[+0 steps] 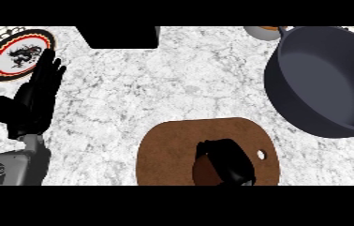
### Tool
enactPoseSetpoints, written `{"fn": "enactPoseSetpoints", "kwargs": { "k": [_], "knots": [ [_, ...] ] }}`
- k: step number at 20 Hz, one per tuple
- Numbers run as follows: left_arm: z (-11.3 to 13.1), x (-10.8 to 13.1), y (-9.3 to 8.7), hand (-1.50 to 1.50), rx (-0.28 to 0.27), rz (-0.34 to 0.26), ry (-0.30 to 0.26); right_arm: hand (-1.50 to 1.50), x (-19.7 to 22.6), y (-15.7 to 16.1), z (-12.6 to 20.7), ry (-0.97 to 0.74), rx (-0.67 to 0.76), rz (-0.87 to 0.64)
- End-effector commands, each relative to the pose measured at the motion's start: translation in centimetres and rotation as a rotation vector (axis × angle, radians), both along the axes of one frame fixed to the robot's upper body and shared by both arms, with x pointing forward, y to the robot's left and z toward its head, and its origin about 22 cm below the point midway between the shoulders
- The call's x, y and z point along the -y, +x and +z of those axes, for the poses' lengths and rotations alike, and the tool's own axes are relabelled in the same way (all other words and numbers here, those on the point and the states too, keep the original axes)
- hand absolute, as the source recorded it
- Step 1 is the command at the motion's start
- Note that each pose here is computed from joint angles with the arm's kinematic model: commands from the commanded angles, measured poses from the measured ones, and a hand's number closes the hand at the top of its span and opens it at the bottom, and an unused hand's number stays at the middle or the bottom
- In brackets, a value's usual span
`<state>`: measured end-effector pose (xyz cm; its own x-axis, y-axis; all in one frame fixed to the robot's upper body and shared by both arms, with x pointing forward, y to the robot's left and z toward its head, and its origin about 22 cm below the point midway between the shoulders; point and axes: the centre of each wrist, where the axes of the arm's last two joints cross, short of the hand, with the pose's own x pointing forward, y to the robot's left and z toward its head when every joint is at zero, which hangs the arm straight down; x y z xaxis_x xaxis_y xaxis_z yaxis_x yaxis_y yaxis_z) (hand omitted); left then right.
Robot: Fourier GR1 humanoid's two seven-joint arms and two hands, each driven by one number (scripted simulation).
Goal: Pick the cupcake from the cutting board and place it in the pot
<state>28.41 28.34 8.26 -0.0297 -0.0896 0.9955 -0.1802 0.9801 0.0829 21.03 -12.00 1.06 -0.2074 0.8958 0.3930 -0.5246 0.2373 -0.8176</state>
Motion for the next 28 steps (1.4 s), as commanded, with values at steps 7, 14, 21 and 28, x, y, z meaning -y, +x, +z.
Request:
{"fn": "enactPoseSetpoints", "kwargs": {
  "k": [7, 14, 21, 28],
  "knots": [
    [0.7, -1.3, 0.1, 0.0, 0.005, 0.023, 0.0, 1.5, 6.9, -11.2, 4.4, 0.076, 0.092, 0.403],
    [-0.8, -0.9, -1.9, 0.0, -0.003, 0.029, 0.0, 1.5, 10.3, -10.2, 9.7, 0.346, 0.414, 0.085],
    [0.5, -0.5, -0.7, 0.0, 0.006, 0.01, 0.0, 1.5, 13.7, -9.4, 13.5, 0.511, 0.657, -0.11],
    [1.1, -2.0, -0.5, 0.0, 0.008, 0.009, -0.006, 1.5, 19.6, -6.8, 15.8, 0.515, 0.721, -0.248]
  ]
}}
